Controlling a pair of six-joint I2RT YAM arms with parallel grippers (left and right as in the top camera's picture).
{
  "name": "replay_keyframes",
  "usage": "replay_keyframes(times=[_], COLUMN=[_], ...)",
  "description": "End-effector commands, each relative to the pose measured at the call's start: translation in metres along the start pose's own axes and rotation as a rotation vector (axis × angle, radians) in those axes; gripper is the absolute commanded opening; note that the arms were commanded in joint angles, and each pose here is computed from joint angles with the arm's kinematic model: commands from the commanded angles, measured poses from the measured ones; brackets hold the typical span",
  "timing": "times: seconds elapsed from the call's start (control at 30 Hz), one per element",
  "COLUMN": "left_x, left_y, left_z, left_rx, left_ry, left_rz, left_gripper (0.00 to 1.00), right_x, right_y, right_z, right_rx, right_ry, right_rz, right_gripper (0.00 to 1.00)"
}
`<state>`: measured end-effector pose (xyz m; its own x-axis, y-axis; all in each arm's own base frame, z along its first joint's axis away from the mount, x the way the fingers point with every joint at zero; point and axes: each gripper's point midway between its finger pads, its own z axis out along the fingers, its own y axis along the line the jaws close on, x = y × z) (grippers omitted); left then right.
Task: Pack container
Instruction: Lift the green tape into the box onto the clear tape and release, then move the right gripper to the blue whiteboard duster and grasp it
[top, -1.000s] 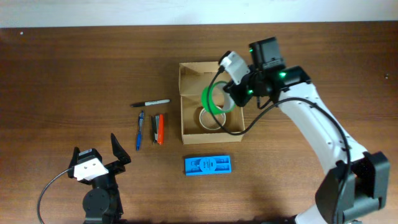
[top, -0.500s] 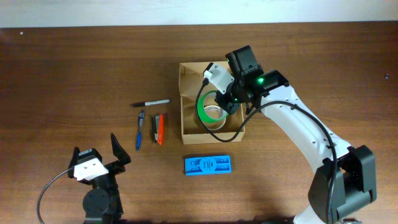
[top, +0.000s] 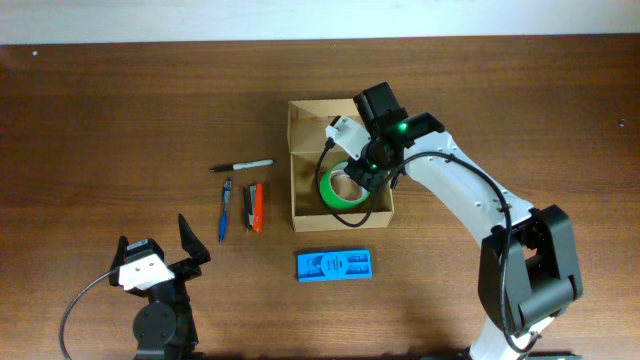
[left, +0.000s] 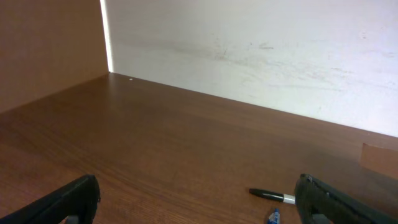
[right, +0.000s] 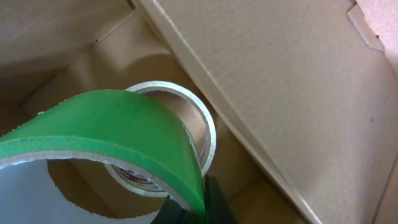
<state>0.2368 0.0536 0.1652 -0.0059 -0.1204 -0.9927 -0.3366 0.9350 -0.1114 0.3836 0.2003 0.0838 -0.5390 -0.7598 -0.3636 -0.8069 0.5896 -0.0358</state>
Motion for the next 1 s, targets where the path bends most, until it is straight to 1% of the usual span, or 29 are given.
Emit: replay_keyframes(times=[0.0,0.23,0.3,0.33,0.53,0.6,0.7,0.83,0.93,0.97], left_x=[0.001,0.001,0.001,0.001,0.001,0.001,0.001,0.001,0.001,0.001], left_y=[0.0,0.0,0.0,0.0,0.0,0.0,0.0,0.0,0.0,0.0], left_z=[0.0,0.0,0.0,0.0,0.0,0.0,0.0,0.0,0.0,0.0], left_rx=[0.005,0.005,0.005,0.005,0.005,0.005,0.005,0.005,0.005,0.005], left_ry=[0.001,0.001,0.001,0.001,0.001,0.001,0.001,0.001,0.001,0.001], left_rz=[0.005,0.005,0.005,0.005,0.005,0.005,0.005,0.005,0.005,0.005], left_gripper=[1.0,1.0,1.0,1.0,1.0,1.0,1.0,1.0,1.0,1.0], right_x=[-0.008,-0.008,-0.008,-0.008,-0.008,-0.008,-0.01,-0.033,-0.047,-0.051], right_y=[-0.002,-0.003,-0.003,-0.003,-0.002,-0.002,-0.003,-0.008,-0.011,-0.01], right_z=[-0.004,-0.003,-0.003,-0.003,-0.003,-0.003,-0.005,-0.037,-0.072,-0.084], right_rx=[0.014,0.015,0.014,0.014,0.013,0.014,0.018,0.045,0.064,0.068], right_ry=[-0.015,-0.016,-0.016,-0.016,-0.015,-0.015,-0.023,-0.089,-0.129,-0.139], right_rz=[-0.01,-0.01,-0.01,-0.01,-0.009,-0.01,-0.011,-0.01,0.009,0.017], right_gripper=[0.04,0.04,0.14,0.16,0.24,0.29,0.3,0.3,0.38,0.47])
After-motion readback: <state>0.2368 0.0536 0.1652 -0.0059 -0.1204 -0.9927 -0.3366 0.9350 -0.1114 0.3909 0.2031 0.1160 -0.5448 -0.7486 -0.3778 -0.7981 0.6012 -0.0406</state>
